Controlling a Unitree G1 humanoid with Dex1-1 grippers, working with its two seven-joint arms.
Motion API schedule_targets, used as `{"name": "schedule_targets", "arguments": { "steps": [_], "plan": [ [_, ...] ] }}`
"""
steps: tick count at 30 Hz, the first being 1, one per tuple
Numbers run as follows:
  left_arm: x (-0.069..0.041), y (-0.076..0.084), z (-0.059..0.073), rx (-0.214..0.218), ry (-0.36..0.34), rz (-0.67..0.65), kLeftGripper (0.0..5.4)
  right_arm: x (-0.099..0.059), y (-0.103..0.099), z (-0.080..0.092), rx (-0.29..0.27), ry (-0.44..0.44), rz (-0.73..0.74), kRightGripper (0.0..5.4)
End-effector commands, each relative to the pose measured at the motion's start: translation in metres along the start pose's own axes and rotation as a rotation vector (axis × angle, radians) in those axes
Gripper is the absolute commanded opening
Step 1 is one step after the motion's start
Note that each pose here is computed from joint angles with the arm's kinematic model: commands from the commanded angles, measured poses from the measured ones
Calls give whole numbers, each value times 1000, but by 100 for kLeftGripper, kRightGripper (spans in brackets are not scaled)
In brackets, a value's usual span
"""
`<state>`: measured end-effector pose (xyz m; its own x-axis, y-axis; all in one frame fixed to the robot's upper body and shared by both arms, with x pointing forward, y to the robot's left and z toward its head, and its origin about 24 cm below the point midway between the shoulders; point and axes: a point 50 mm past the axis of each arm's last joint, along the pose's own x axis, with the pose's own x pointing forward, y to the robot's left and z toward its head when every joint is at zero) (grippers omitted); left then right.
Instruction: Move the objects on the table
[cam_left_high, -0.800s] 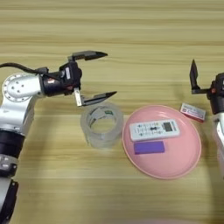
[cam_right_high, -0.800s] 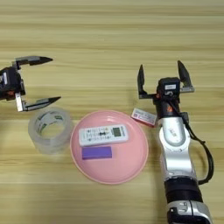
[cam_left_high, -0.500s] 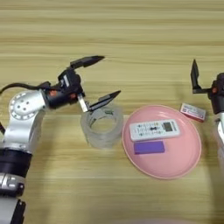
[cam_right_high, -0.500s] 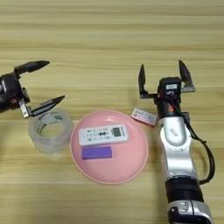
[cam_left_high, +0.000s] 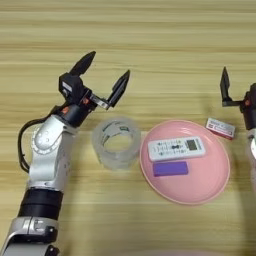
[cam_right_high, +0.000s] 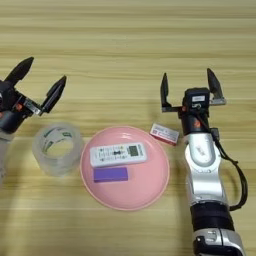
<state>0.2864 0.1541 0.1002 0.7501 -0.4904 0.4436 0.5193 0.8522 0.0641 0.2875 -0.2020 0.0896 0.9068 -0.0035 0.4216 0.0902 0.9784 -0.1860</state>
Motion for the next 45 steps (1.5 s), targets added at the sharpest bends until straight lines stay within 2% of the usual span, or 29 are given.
{"name": "schedule_targets", "arguments": {
  "steps": [1, 4, 8, 11, 16, 21, 27, 30, 31, 36, 40, 45],
  "plan": [
    [0, 0, -6, 120, 34, 63, 539, 4, -1, 4, -5, -27, -7, 540],
    [-2, -2, -14, 140, 69, 122, 539, 4, -2, 5, -8, -31, -7, 540],
    [-8, 5, -22, 189, 97, 226, 539, 6, -3, 6, -9, -39, -5, 540],
    [-11, 6, -27, 247, 121, 250, 539, 7, -3, 8, -8, -46, 4, 540],
    [-14, 14, -39, 238, 161, 347, 539, 11, -5, 15, -10, -81, 49, 540],
    [-17, 17, -46, 227, 172, 401, 539, 14, -7, 25, -4, -112, 123, 540],
    [-17, 18, -48, 221, 159, 412, 539, 18, -14, 33, 38, -102, 302, 540],
    [-17, 18, -49, 221, 157, 412, 539, 19, -21, 40, 35, -98, 402, 540],
    [-17, 17, -49, 221, 156, 411, 539, 20, -26, 39, 29, -84, 435, 540],
    [-16, 18, -48, 220, 141, 416, 539, 22, -43, 34, 71, -6, 592, 540],
    [-15, 20, -47, 220, 129, 426, 539, 20, -47, 30, 88, 50, 719, 540],
    [-16, 21, -47, 215, 124, 439, 539, 11, -49, 14, 80, 166, 853, 540]
  ]
}}
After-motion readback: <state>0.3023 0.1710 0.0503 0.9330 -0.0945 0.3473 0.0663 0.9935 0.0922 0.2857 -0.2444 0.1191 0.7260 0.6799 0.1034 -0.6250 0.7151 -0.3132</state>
